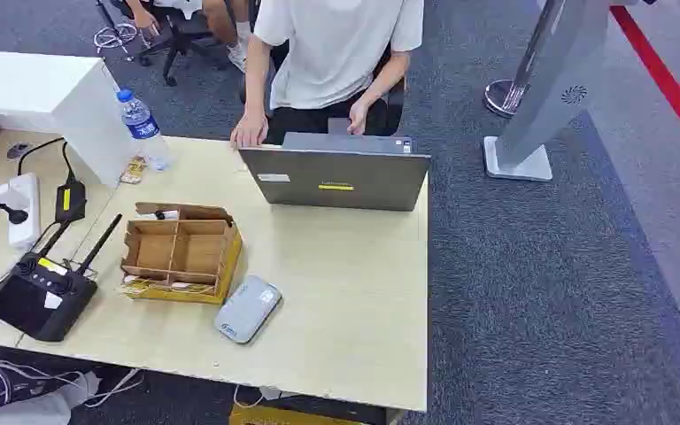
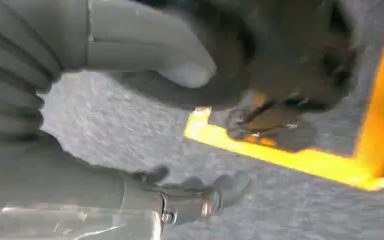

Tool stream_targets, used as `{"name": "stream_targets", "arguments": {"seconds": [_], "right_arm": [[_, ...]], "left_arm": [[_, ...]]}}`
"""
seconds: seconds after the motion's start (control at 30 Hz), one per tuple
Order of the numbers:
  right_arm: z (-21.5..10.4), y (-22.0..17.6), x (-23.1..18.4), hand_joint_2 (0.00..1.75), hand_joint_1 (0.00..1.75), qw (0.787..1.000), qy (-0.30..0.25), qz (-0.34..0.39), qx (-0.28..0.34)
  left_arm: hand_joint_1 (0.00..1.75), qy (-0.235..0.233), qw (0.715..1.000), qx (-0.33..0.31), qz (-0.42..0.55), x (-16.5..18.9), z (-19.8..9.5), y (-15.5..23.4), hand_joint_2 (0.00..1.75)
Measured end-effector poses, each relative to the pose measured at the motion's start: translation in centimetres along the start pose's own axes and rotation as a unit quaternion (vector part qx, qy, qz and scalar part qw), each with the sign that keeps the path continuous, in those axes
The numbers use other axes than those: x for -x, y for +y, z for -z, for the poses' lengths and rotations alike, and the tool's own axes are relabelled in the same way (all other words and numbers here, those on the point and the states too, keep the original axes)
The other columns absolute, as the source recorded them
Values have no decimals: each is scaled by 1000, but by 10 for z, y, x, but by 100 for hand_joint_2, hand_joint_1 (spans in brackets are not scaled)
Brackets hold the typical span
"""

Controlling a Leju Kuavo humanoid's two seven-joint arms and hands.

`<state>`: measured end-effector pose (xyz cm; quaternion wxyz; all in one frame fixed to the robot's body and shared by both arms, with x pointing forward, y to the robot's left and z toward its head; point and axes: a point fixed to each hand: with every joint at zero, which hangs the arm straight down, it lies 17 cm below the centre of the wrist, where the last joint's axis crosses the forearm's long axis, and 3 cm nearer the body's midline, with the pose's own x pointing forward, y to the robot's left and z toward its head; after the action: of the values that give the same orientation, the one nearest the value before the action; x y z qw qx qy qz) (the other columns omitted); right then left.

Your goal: Pass the card to the sensor for recognition and then transmit it.

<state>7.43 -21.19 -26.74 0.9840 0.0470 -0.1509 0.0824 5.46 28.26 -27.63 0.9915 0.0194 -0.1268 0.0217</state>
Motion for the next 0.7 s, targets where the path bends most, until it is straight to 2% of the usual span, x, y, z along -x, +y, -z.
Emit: {"name": "stream_targets", "arguments": {"seconds": [0.03,0.27,0.3,0.37,0.4,0.47,0.5,0.57,0.6,0.7], "right_arm": [[1,7,-6,175,0,1000,-4,-12,-9],[1,55,-39,175,0,990,-37,-117,-65],[1,60,-45,175,0,988,-44,-132,-69],[0,70,-57,175,0,983,-56,-158,-80],[-1,78,-62,175,0,979,-62,-173,-92],[-5,103,-73,175,0,970,-74,-200,-118],[-8,115,-77,175,0,964,-80,-216,-131],[-12,136,-84,175,0,955,-89,-241,-150],[-14,143,-86,175,0,950,-93,-253,-158],[-18,158,-94,175,0,934,-102,-293,-175]], "left_arm": [[0,-3,1000,-3,-2,-3,1,2,175],[0,-22,999,-27,-25,-23,4,23,175],[0,-25,999,-31,-30,-25,4,27,0],[0,-30,998,-38,-39,-31,5,33,0],[0,-34,998,-43,-44,-34,5,37,175],[0,-40,996,-51,-56,-39,6,44,175],[0,-43,996,-55,-62,-42,6,47,0],[0,-49,994,-61,-77,-46,6,54,0],[0,-53,993,-62,-84,-48,6,56,175],[0,-69,989,-63,-112,-56,5,61,175]]}}
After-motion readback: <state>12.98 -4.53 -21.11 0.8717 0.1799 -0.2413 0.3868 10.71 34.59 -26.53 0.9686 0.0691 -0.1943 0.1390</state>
